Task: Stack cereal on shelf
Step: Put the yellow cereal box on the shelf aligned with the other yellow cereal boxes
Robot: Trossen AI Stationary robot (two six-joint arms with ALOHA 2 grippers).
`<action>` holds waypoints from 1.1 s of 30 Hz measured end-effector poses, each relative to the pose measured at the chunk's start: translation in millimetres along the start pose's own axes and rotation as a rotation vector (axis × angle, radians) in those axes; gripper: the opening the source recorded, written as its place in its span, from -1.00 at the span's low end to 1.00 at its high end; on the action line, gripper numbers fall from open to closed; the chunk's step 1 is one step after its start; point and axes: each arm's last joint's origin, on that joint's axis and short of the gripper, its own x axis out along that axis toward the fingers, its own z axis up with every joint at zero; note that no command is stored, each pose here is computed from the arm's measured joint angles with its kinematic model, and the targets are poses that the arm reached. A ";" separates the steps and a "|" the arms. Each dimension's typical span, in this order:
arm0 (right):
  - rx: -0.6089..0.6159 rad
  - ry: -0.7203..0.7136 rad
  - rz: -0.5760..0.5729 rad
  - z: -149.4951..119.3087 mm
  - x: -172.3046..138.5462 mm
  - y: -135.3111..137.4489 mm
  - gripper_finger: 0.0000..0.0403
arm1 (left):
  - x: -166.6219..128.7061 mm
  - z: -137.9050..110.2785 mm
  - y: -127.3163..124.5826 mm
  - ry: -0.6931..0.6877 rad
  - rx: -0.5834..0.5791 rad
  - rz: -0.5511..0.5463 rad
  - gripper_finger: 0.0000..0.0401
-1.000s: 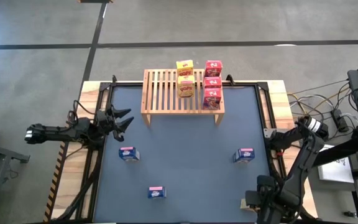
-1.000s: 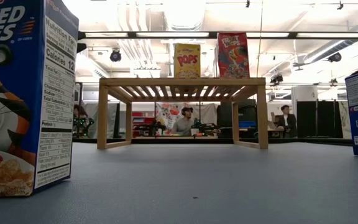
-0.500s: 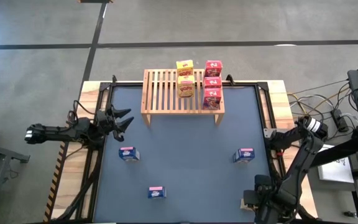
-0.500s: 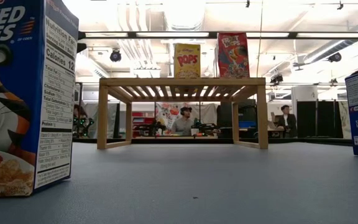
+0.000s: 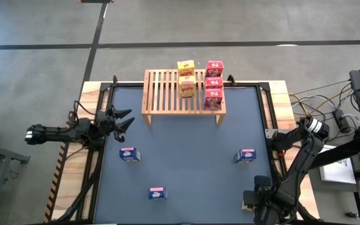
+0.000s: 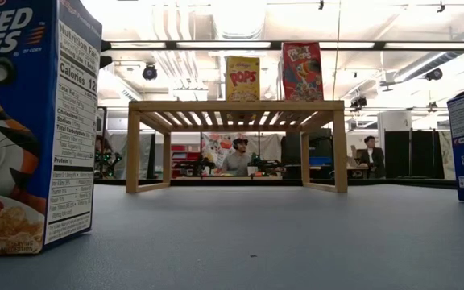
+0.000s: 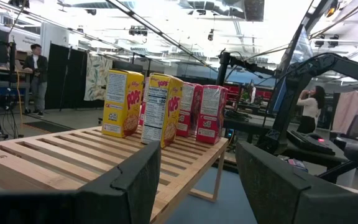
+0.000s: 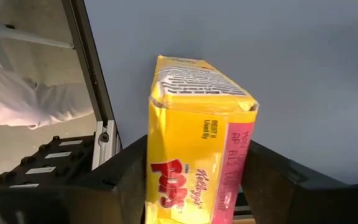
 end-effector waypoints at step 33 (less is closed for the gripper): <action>-0.360 -0.338 -0.023 34.8 -51.5 9.3 -0.27 | 0.0 0.0 0.0 0.000 0.000 0.000 -0.04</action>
